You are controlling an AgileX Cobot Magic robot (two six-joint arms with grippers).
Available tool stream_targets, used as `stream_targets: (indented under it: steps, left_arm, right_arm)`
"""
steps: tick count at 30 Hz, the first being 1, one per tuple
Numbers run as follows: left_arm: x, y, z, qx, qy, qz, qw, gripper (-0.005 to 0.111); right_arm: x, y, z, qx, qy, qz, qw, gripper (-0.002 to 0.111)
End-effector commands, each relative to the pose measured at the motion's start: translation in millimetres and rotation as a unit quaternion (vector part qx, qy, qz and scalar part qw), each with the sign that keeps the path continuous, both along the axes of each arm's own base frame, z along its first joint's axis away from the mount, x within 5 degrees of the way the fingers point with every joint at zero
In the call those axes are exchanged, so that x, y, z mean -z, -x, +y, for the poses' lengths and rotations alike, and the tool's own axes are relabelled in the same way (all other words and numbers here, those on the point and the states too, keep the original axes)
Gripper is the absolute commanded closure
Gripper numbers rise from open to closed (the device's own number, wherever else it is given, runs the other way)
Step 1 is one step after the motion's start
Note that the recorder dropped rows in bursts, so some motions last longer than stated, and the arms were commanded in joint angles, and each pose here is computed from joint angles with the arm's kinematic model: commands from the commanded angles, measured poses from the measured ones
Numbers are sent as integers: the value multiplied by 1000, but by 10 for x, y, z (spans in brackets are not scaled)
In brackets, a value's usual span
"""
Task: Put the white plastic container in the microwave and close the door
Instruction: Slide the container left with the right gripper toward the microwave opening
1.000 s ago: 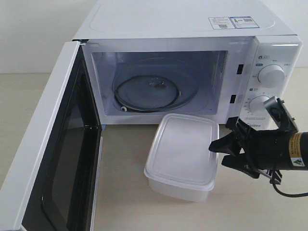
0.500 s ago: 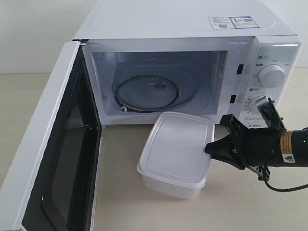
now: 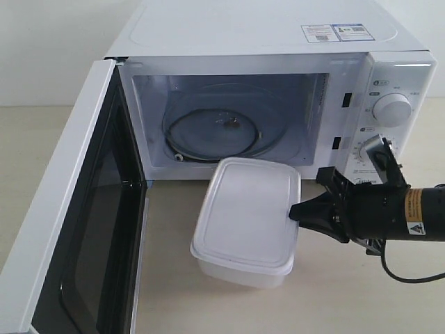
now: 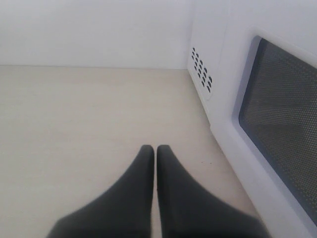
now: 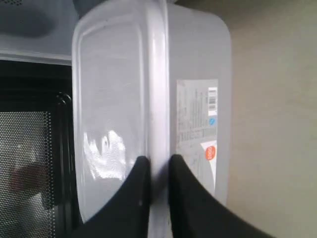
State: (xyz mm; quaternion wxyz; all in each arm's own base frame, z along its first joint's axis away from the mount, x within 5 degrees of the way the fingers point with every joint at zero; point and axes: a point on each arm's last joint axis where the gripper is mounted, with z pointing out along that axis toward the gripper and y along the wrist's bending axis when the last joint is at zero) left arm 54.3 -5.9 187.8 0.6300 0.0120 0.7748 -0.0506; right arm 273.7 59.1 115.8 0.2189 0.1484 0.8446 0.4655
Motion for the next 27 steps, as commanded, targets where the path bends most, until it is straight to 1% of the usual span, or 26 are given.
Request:
stream_targets:
  steps: [1, 9, 11, 13, 17, 19, 21, 22, 24, 25, 27]
  left_arm:
    - [13, 1, -3, 3, -5, 2, 1000, 102]
    - [13, 1, -3, 3, -5, 2, 1000, 102]
    - [13, 1, -3, 3, -5, 2, 1000, 102]
    - [13, 1, -3, 3, -5, 2, 1000, 102]
    - [13, 1, -3, 3, -5, 2, 1000, 102]
    - [13, 1, -3, 3, -5, 2, 1000, 102]
    - [13, 1, -3, 3, -5, 2, 1000, 102]
    - [13, 1, -3, 3, -5, 2, 1000, 102]
    - [13, 1, -3, 3, -5, 2, 1000, 102]
    - [13, 1, -3, 3, -5, 2, 1000, 102]
    - [13, 1, -3, 3, -5, 2, 1000, 102]
  right_arm:
    - [-83, -5, 48, -18, -32, -32, 999, 108]
    - [-172, 14, 98, -45, -73, -65, 994, 108]
    - [-162, 45, 105, -37, -79, -68, 994, 109]
    - [-122, 118, 122, -12, -79, -78, 994, 109]
    - [-36, 352, 158, 66, -76, -110, 989, 109]
    - [47, 504, 154, 113, -49, -102, 987, 109]
    - [81, 603, 173, 150, -41, -87, 984, 109]
    - [79, 654, 236, 162, -40, -83, 982, 109]
    - [19, 668, 409, 149, -48, -99, 983, 109]
    - [-8, 651, 448, 154, -49, -108, 981, 109]
    - [-80, 598, 556, 186, -59, -128, 972, 109]
